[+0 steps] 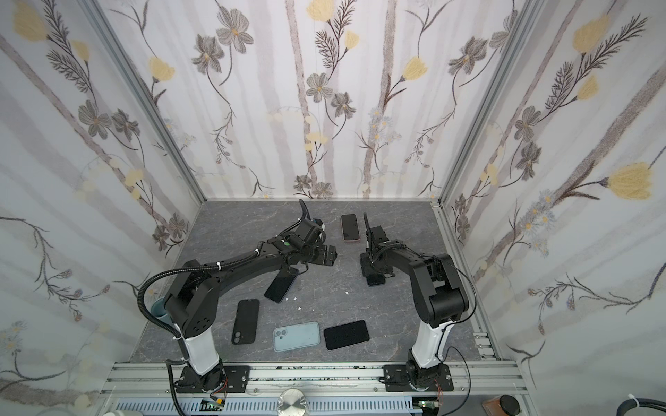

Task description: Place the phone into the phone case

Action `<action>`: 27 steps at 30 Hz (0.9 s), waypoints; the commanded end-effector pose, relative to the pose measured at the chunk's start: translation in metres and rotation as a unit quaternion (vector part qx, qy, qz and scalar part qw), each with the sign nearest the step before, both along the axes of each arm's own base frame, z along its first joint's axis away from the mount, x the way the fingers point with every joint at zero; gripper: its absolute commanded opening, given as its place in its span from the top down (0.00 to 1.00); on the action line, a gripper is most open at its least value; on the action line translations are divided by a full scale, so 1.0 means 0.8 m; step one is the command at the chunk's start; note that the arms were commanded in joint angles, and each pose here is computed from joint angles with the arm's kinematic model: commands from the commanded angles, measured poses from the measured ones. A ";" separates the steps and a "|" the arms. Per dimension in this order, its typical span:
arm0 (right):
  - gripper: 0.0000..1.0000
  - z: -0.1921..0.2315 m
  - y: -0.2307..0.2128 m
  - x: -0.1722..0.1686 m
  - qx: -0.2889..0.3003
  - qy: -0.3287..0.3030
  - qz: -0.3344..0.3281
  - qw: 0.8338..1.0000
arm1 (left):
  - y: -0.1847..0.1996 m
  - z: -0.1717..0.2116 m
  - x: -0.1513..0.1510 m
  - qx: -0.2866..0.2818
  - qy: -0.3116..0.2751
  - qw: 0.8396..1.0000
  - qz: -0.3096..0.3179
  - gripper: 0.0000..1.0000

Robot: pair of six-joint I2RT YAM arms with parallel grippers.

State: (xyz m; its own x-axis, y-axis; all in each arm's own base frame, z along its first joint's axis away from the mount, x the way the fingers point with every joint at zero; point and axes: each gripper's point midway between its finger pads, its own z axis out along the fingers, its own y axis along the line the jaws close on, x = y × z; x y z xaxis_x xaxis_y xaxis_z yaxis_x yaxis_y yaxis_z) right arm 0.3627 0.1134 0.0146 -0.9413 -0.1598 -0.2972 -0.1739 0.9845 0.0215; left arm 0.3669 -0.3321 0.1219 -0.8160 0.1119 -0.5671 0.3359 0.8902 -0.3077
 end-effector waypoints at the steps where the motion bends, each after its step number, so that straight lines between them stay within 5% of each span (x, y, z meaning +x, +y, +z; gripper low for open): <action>1: 0.43 -0.008 0.000 -0.039 0.006 0.060 0.017 0.998 | -0.002 0.009 0.005 -0.022 0.000 1.000 0.008 0.00; 16: 0.45 0.052 0.025 -0.032 0.040 -0.030 0.059 0.997 | 0.000 0.034 0.016 -0.045 0.004 0.999 0.004 0.01; 27: 0.45 0.139 0.077 -0.022 0.078 -0.153 0.135 0.976 | -0.018 0.093 0.009 -0.103 0.013 0.994 -0.038 0.02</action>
